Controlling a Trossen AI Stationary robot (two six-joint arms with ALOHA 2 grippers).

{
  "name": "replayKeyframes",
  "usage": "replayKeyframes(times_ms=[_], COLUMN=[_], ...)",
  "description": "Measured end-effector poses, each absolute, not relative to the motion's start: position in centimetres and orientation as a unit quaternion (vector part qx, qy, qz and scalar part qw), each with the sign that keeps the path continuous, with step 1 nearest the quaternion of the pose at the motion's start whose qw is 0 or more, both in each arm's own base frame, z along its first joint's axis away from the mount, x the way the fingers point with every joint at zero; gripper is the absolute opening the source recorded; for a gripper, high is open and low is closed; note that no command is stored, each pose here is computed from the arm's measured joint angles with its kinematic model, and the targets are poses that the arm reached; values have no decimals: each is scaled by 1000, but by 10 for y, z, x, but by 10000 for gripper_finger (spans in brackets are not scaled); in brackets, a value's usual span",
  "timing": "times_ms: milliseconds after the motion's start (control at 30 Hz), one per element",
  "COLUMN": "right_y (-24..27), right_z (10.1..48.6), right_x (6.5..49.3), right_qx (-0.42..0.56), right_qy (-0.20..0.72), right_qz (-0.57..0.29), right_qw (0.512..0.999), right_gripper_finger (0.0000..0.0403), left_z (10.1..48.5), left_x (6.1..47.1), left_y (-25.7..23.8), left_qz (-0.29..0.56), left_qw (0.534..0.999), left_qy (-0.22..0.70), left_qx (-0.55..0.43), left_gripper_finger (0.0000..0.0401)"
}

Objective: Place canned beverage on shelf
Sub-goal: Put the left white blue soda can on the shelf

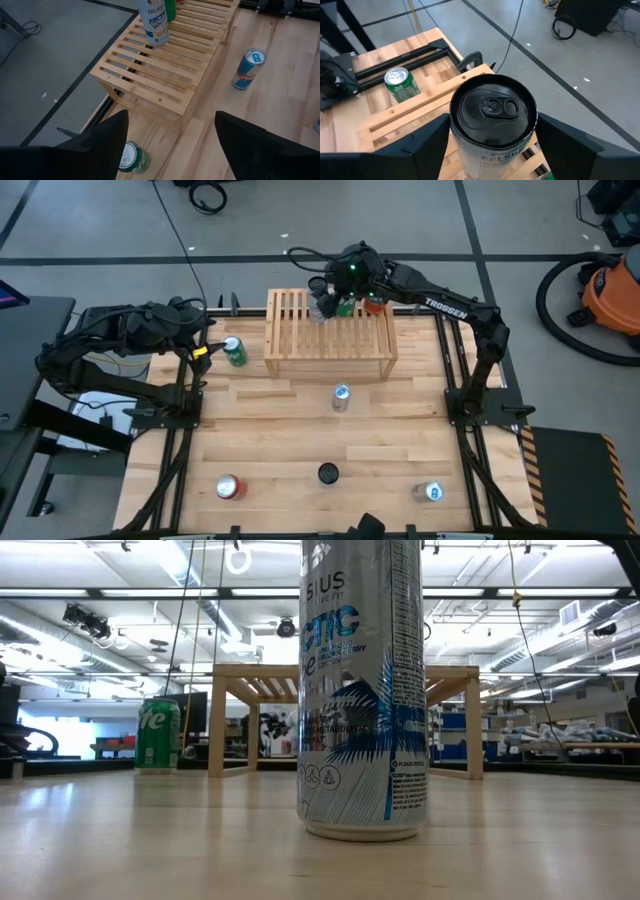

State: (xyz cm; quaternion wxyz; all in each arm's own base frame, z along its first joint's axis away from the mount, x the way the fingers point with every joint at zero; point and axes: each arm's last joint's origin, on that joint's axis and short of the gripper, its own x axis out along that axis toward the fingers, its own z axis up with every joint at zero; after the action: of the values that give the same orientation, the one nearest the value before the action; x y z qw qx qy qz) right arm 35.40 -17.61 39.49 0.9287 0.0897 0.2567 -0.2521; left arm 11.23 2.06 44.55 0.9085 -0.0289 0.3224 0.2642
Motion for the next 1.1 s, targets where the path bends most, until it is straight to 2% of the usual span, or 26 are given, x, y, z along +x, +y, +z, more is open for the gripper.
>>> replayKeyframes(times_ms=[200,467,833,1100], right_y=[-186,-188,-192,-203], right_z=[396,396,397,400], right_x=[349,348,347,342], right_qx=[101,84,2,-33], right_qy=[252,255,256,242], right_qz=[-232,-200,-114,-107], right_qw=[934,942,960,964], right_gripper_finger=[245,250,247,247], left_z=[445,445,445,445], left_x=[112,112,112,112], left_y=[21,21,21,21], left_qz=[264,264,264,264], left_qw=[908,909,909,908], left_qy=[322,323,323,323], left_qx=[-29,-28,-28,-28], left_gripper_finger=[299,299,299,299])
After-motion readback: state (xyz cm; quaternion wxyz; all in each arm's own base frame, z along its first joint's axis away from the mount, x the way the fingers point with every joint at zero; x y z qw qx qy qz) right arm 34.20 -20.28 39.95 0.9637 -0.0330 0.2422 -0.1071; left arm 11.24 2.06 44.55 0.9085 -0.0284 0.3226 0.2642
